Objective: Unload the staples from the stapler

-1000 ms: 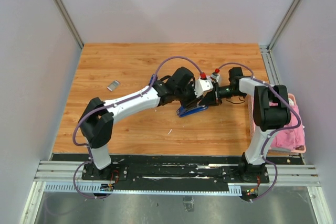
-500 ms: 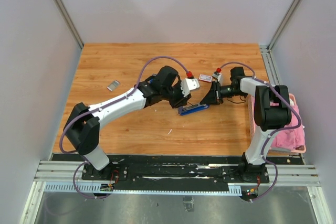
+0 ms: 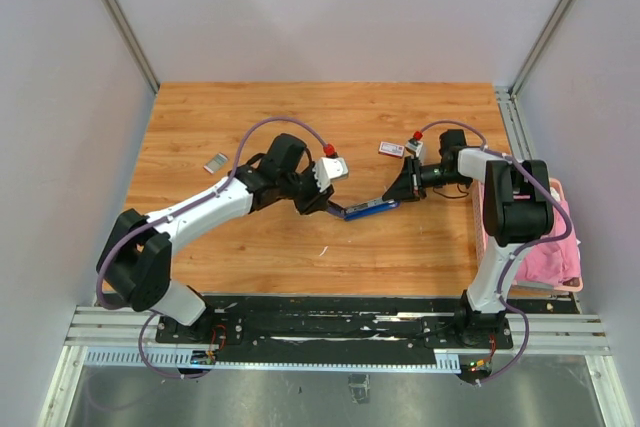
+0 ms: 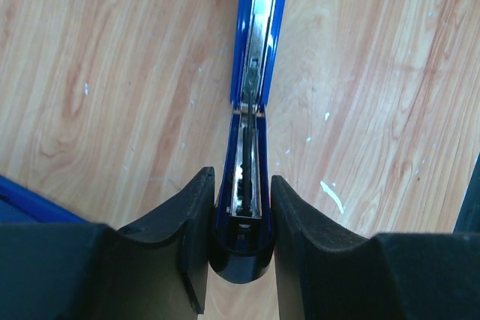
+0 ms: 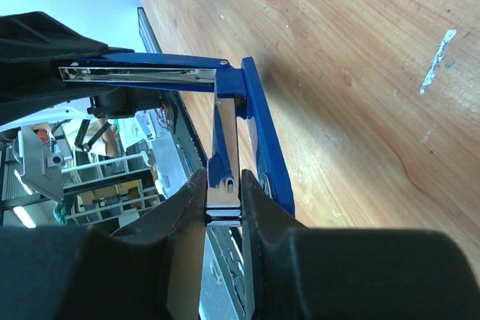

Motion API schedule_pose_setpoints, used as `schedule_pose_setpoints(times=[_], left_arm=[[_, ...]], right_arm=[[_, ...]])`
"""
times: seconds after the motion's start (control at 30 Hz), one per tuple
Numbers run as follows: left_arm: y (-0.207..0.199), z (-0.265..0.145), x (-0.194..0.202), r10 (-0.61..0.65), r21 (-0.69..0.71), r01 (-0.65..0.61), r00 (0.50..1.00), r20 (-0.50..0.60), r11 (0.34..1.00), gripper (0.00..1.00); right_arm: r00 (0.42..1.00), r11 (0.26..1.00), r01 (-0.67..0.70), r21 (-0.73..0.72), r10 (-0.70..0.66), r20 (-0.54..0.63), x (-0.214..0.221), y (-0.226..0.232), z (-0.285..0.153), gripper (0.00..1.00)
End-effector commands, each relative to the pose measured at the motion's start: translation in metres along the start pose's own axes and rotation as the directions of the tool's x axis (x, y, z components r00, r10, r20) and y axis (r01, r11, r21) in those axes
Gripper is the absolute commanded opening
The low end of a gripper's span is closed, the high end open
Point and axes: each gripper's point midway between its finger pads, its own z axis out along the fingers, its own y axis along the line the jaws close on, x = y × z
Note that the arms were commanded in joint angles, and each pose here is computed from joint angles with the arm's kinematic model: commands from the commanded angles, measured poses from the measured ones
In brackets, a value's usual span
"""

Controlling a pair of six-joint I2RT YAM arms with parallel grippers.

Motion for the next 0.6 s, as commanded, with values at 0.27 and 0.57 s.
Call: schedule_pose_setpoints(times=[0.27, 0.57], left_arm=[[0.029, -0.013, 0.054, -0.011, -0.143, -0.002, 0.996, -0.088, 0.99, 0.04], [0.026, -0.003, 0.077, -0.02, -0.119, 0.003, 0.99, -0.142, 0.993, 0.09]], right_arm=[[0.999, 0.998, -0.03, 0.055, 0.028, 0.027, -0.005, -0.015, -0.015, 0.0], [0.999, 0.998, -0.025, 0.054, 0.023, 0.041, -0.008, -0.013, -0.021, 0.01]])
